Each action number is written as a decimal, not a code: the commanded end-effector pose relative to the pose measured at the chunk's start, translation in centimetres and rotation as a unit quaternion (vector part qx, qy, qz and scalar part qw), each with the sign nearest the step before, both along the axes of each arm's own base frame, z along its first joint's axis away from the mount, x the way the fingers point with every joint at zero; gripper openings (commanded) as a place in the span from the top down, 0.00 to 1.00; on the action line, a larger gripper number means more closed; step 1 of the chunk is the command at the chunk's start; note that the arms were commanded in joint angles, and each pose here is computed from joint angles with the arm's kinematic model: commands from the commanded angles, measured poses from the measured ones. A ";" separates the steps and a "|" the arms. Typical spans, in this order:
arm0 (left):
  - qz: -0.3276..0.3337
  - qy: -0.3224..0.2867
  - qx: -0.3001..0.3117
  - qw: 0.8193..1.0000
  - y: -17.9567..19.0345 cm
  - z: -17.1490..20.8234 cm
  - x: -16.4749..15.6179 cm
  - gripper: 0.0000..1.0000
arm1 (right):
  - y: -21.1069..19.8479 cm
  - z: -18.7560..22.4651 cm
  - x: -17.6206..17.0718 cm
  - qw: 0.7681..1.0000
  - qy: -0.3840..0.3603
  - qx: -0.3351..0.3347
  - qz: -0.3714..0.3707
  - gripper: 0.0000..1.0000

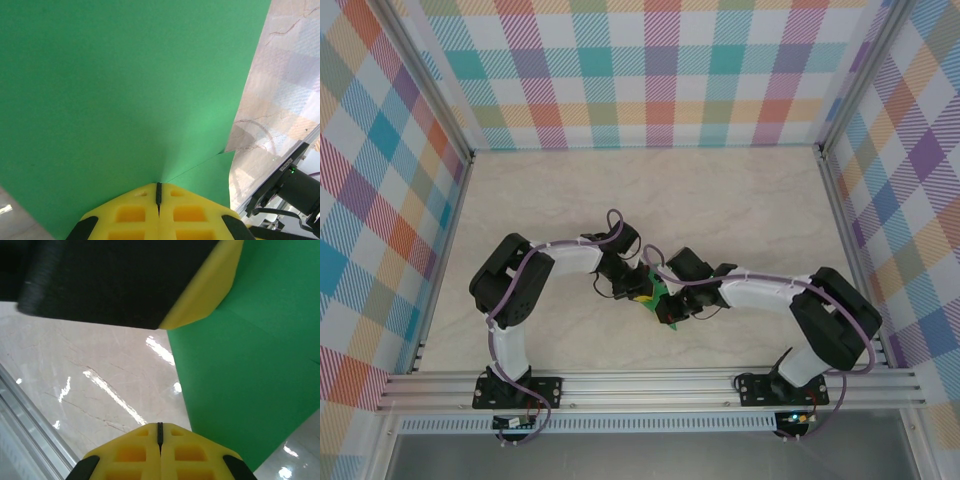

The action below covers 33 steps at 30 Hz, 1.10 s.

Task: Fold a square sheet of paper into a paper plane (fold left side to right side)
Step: Third fold the triangle at the center of the table.

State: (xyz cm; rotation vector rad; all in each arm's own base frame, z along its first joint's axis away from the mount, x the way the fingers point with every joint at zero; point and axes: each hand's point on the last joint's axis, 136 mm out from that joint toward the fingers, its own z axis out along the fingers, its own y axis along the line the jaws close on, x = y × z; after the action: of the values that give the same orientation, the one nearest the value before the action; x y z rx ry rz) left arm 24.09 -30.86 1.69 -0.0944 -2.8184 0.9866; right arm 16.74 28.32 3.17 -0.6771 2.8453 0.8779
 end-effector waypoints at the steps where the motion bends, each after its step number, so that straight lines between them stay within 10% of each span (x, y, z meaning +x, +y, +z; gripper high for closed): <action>1: -0.004 0.023 0.086 0.996 2.7 -3.1 -1.9 0.99 | 0.0 -0.2 0.3 1.000 -0.008 -0.010 0.007 1.00; 33: -0.007 0.019 0.085 0.996 2.5 -2.8 -1.6 1.00 | -0.7 -2.1 0.5 1.000 0.010 -0.013 -0.009 1.00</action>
State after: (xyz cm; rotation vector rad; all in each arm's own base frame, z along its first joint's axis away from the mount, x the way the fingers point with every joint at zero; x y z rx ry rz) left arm 24.09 -30.86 1.71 -0.1070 -2.8300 0.9662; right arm 17.29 27.75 1.71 -0.6495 2.8798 0.8255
